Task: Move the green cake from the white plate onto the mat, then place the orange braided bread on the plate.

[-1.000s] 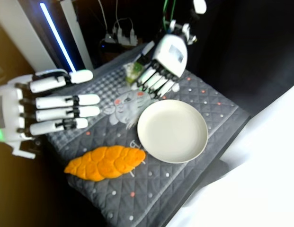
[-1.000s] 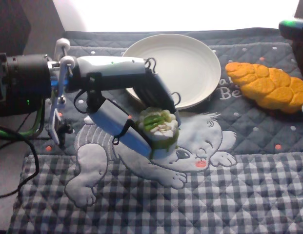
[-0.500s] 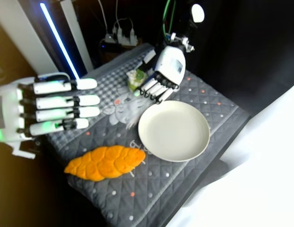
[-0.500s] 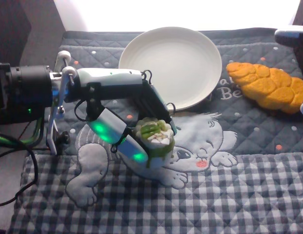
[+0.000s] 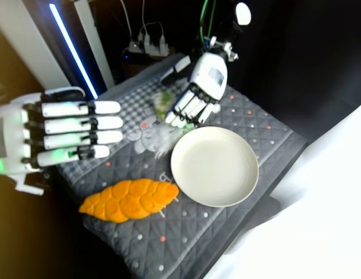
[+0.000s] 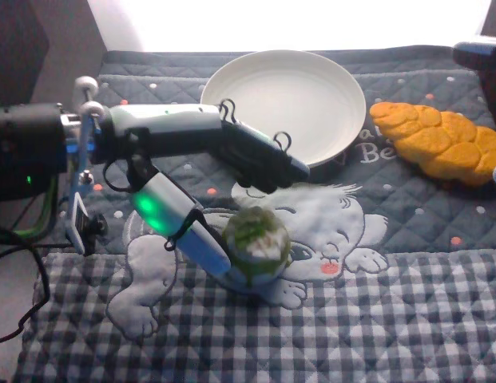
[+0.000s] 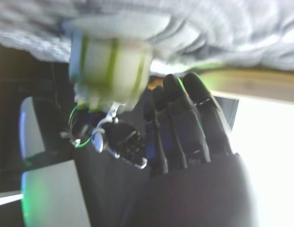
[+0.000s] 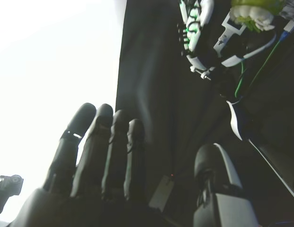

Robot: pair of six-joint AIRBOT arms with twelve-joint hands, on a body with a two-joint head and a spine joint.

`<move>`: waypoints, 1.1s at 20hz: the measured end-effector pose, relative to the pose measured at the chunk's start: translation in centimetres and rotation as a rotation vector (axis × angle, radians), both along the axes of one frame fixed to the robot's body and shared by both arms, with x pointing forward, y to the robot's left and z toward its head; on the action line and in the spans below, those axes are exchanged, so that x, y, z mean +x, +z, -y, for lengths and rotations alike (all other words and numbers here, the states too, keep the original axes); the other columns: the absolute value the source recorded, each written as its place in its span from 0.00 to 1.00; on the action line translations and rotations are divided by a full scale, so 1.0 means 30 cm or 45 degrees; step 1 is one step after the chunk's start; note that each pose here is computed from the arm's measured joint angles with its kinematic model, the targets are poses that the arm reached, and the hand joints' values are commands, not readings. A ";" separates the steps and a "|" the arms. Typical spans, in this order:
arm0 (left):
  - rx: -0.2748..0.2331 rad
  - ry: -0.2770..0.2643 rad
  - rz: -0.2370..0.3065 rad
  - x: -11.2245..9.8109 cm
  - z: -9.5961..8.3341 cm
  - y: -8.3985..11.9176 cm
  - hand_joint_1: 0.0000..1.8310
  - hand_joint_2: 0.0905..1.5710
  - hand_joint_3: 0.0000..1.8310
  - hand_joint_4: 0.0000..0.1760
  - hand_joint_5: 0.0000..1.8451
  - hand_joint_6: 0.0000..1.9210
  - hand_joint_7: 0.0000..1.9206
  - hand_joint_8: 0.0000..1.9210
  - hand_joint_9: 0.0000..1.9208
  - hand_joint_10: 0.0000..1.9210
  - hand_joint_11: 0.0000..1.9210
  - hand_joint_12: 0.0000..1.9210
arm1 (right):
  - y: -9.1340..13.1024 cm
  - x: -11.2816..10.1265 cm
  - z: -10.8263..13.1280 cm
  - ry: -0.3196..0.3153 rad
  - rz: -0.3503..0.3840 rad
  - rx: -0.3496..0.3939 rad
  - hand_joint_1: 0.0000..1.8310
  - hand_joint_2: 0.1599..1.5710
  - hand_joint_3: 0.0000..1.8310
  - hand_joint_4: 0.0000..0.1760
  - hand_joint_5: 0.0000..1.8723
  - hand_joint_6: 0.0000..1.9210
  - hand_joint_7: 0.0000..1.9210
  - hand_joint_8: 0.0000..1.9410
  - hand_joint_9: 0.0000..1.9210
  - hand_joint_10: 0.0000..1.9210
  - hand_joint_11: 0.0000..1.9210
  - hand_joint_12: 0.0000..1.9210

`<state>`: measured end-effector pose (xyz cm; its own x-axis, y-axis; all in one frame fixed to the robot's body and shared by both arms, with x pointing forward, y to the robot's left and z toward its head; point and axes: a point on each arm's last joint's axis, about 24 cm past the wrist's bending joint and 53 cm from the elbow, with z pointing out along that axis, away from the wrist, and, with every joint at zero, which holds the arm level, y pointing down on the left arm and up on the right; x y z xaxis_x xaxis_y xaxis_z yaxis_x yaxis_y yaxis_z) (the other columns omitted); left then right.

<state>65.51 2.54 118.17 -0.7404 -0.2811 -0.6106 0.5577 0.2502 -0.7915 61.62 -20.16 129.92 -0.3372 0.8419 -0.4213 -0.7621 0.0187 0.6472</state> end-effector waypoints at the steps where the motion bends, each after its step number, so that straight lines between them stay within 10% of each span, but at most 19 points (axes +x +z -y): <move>1: -0.020 0.002 0.017 -0.006 -0.012 0.022 0.58 0.42 0.00 0.00 0.28 0.00 0.31 0.00 0.35 0.02 0.16 0.65 | -0.004 0.004 -0.001 -0.002 -0.005 -0.009 0.30 0.68 0.01 0.59 0.15 0.00 0.25 0.00 0.25 0.00 0.00 0.79; 3: -0.056 0.012 0.053 -0.015 -0.035 0.062 0.61 0.43 0.00 0.00 0.30 0.00 0.34 0.01 0.33 0.13 0.14 0.65 | -0.011 0.013 0.001 -0.009 -0.014 -0.026 0.33 0.68 0.00 0.89 0.14 0.00 0.27 0.00 0.26 0.01 0.00 0.83; 7: -0.139 0.034 0.140 -0.034 -0.075 0.150 0.63 0.49 0.00 0.00 0.30 0.00 0.32 0.01 0.17 0.47 0.11 0.74 | 0.000 0.033 0.037 -0.051 -0.015 -0.071 0.36 0.59 0.00 0.83 0.15 0.00 0.28 0.00 0.32 0.01 0.08 0.79; 9: -0.168 0.064 0.185 -0.035 -0.096 0.184 0.61 0.49 0.00 0.00 0.29 0.00 0.30 0.00 0.18 0.41 0.09 0.77 | 0.009 0.050 0.067 -0.088 -0.012 -0.097 0.41 0.61 0.00 0.71 0.16 0.00 0.28 0.00 0.33 0.00 0.10 0.76; 13: -0.249 0.215 0.273 -0.014 -0.208 0.238 0.63 0.42 0.00 0.00 0.23 0.00 0.26 0.00 0.21 0.20 0.05 0.69 | 0.005 0.130 0.097 -0.171 -0.057 -0.171 0.44 0.54 0.00 0.96 0.14 0.00 0.19 0.00 0.28 0.00 0.17 0.55; 17: -0.319 0.392 0.319 -0.048 -0.393 0.258 0.45 0.52 0.02 0.00 0.26 0.00 0.26 0.00 0.27 0.11 0.14 0.75 | 0.187 0.189 -0.085 -0.113 0.083 -0.263 0.36 0.51 0.00 0.95 0.13 0.00 0.25 0.00 0.29 0.00 0.14 0.40; 19: -0.357 0.485 0.343 -0.046 -0.484 0.269 0.33 0.54 0.01 0.00 0.22 0.00 0.26 0.00 0.26 0.08 0.07 0.77 | 0.139 0.236 -0.177 -0.104 0.041 -0.393 0.33 0.47 0.00 1.00 0.12 0.00 0.27 0.00 0.29 0.00 0.07 0.44; 22: -0.428 0.558 0.382 -0.040 -0.549 0.312 0.40 0.45 0.00 0.00 0.16 0.00 0.23 0.00 0.24 0.03 0.03 0.74 | 0.029 0.289 -0.201 -0.136 -0.069 -0.535 0.31 0.43 0.00 1.00 0.13 0.00 0.25 0.00 0.23 0.00 0.01 0.36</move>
